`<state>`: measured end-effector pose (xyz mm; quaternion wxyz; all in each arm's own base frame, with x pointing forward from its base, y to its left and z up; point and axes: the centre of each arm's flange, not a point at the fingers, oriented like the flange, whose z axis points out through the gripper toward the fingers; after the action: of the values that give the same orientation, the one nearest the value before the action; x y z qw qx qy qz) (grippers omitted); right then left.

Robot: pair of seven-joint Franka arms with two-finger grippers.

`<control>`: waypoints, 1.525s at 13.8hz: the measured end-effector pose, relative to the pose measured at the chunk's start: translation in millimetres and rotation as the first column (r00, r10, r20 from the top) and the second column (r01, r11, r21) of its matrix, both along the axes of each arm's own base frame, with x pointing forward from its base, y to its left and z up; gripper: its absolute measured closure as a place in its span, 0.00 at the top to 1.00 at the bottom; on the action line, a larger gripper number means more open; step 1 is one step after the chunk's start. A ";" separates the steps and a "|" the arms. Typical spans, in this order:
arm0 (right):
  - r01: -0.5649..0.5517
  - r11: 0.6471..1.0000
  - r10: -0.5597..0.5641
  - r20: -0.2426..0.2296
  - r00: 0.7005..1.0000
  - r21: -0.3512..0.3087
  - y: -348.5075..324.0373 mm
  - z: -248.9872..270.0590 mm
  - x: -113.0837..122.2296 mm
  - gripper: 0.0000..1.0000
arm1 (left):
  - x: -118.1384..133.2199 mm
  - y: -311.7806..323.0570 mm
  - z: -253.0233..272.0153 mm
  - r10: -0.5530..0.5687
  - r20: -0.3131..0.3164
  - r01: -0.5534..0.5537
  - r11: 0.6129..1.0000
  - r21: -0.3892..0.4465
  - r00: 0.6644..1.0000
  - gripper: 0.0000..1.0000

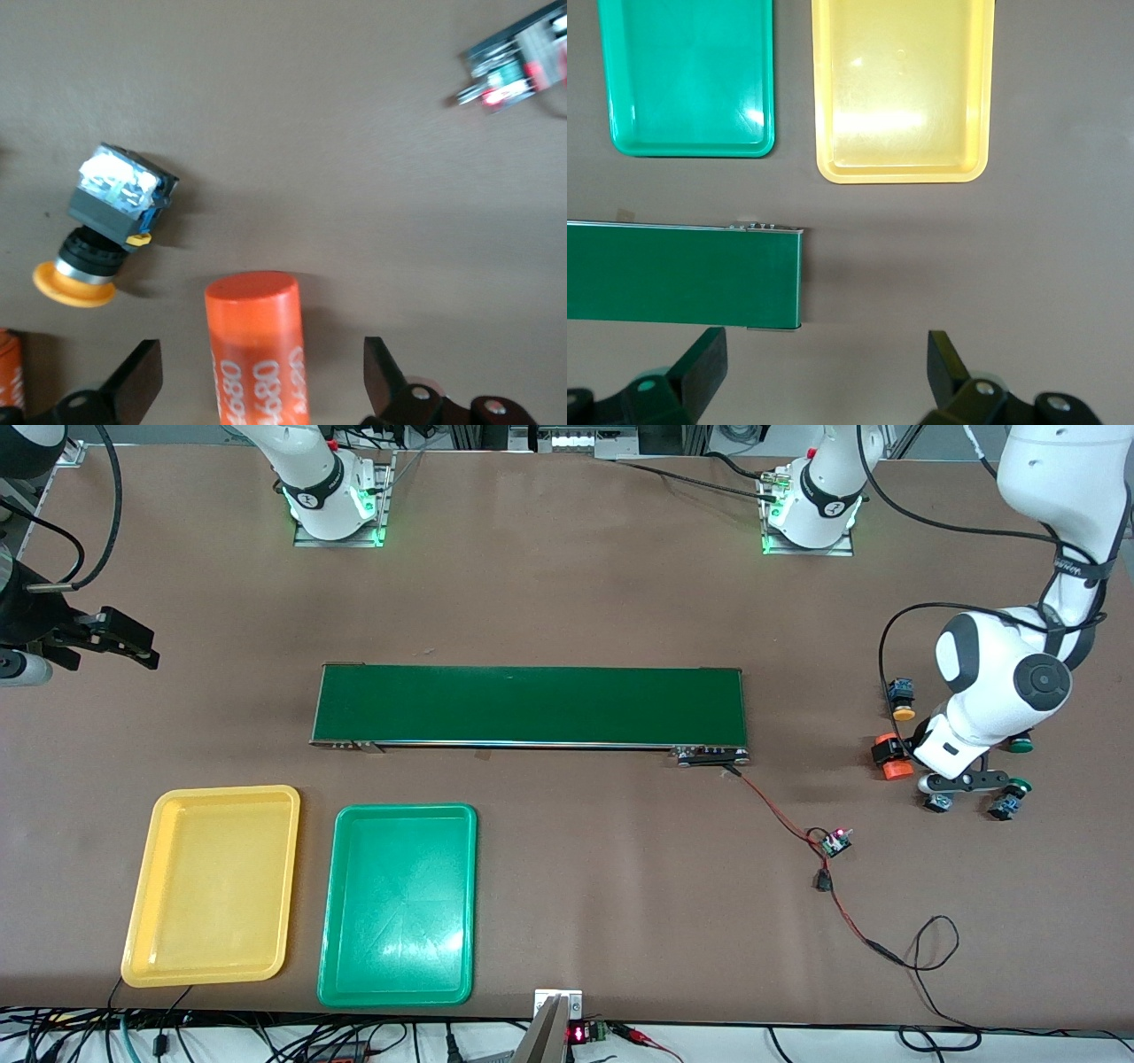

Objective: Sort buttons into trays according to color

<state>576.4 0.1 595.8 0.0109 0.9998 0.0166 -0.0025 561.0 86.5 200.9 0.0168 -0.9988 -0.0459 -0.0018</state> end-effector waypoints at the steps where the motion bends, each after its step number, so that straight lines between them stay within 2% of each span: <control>1: 0.000 1.000 0.000 0.000 1.000 0.000 0.0 -0.1 0.1 1.00 | -2.3 2.7 -8.3 0.005 0.004 -0.005 1.000 0.000 1.000 1.00; 2: 0.000 1.000 0.000 0.001 1.000 0.000 0.0 0.0 0.2 1.00 | -4.3 4.8 -14.1 0.009 0.005 -0.009 1.000 -0.001 1.000 1.00; 3: 0.000 1.000 0.000 0.001 1.000 0.000 0.0 -0.2 0.2 1.00 | -5.7 6.3 -17.8 0.012 0.004 -0.012 1.000 -0.001 1.000 0.94; 4: 0.000 1.000 0.000 0.001 1.000 0.000 0.0 -0.2 0.3 1.00 | -6.8 6.8 -20.3 0.013 0.000 -0.013 1.000 -0.002 1.000 0.94; 5: 0.000 1.000 0.000 0.001 1.000 0.000 0.0 -0.3 0.4 1.00 | -7.2 6.7 -21.8 0.013 -0.003 -0.013 1.000 -0.002 1.000 0.89; 7: 0.000 1.000 0.000 0.001 1.000 0.000 0.1 -0.4 0.6 1.00 | -9.1 5.0 -23.6 0.011 -0.028 -0.012 1.000 -0.006 1.000 0.67; 9: 0.000 1.000 0.000 0.003 1.000 0.000 0.1 -0.4 0.8 1.00 | -8.0 -1.0 -20.0 0.002 -0.097 -0.003 1.000 -0.016 0.995 0.50; 12: 0.000 1.000 0.000 0.003 1.000 0.000 0.1 -0.5 0.8 1.00 | 14.6 -26.2 16.9 -0.044 -0.175 0.038 0.998 -0.039 0.984 0.50; 14: 0.000 1.000 0.000 0.003 1.000 0.000 0.1 -0.4 0.9 1.00 | 34.9 -62.6 64.0 -0.125 -0.223 0.112 0.991 -0.068 0.967 0.50; 16: 0.000 1.000 0.000 0.004 1.000 0.000 0.1 -0.4 0.9 1.00 | 48.9 -118.0 110.7 -0.228 -0.238 0.209 0.973 -0.102 0.944 0.50; 18: 0.000 1.000 0.000 0.004 1.000 0.000 0.1 -0.3 1.0 1.00 | 49.4 -170.7 132.3 -0.355 -0.222 0.330 0.934 -0.139 0.908 0.50; 19: 0.000 1.000 0.000 0.005 1.000 0.000 0.2 -0.3 1.0 1.00 | 45.7 -194.9 135.0 -0.448 -0.208 0.420 0.892 -0.167 0.869 0.50; 20: 0.000 1.000 0.000 0.005 1.000 0.000 0.1 -0.2 1.0 1.00 | 40.9 -218.1 135.9 -0.549 -0.191 0.516 0.834 -0.196 0.814 0.50; 21: 0.000 1.000 0.000 0.005 1.000 0.000 0.1 -0.2 1.0 1.00 | 35.2 -241.2 135.6 -0.651 -0.170 0.614 0.756 -0.227 0.740 0.50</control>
<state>577.4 0.2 595.6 0.0109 0.9998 0.0167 0.0000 596.2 -154.7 336.5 -0.0574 -0.9454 0.2990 0.1160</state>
